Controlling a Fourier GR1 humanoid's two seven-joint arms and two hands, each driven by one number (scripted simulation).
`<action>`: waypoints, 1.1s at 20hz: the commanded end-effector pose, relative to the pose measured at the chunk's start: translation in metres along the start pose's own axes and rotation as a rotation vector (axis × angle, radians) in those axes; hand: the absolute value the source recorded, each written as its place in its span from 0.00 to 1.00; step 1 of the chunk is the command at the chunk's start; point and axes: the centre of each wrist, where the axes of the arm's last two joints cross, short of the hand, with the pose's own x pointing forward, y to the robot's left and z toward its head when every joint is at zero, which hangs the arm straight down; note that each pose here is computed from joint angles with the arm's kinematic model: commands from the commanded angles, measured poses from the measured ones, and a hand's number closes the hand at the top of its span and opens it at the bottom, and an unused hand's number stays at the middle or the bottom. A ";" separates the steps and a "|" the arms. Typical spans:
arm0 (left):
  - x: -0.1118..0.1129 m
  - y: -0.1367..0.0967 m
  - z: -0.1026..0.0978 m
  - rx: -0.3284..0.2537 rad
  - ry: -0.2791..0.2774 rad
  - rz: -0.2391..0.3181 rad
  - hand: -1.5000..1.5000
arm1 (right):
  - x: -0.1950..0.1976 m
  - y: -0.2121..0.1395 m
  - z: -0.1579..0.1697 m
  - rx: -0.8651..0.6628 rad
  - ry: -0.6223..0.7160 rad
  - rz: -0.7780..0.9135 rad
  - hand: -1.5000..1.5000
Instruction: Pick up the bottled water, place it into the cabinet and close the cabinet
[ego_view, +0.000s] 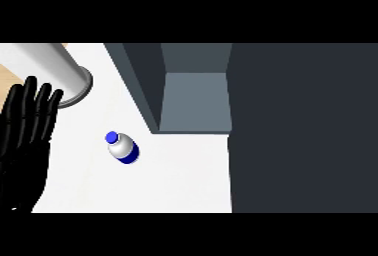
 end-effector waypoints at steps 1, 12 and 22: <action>0.006 0.003 0.012 -0.032 -0.034 0.007 0.00 | 0.020 0.002 0.000 0.012 -0.051 0.014 0.00; -0.030 -0.033 0.033 -0.042 0.408 0.386 0.00 | 0.004 0.003 0.046 0.048 0.235 -0.379 0.00; -0.022 -0.006 0.071 -0.040 0.419 0.343 0.00 | 0.030 -0.007 0.082 0.068 0.247 -0.377 0.00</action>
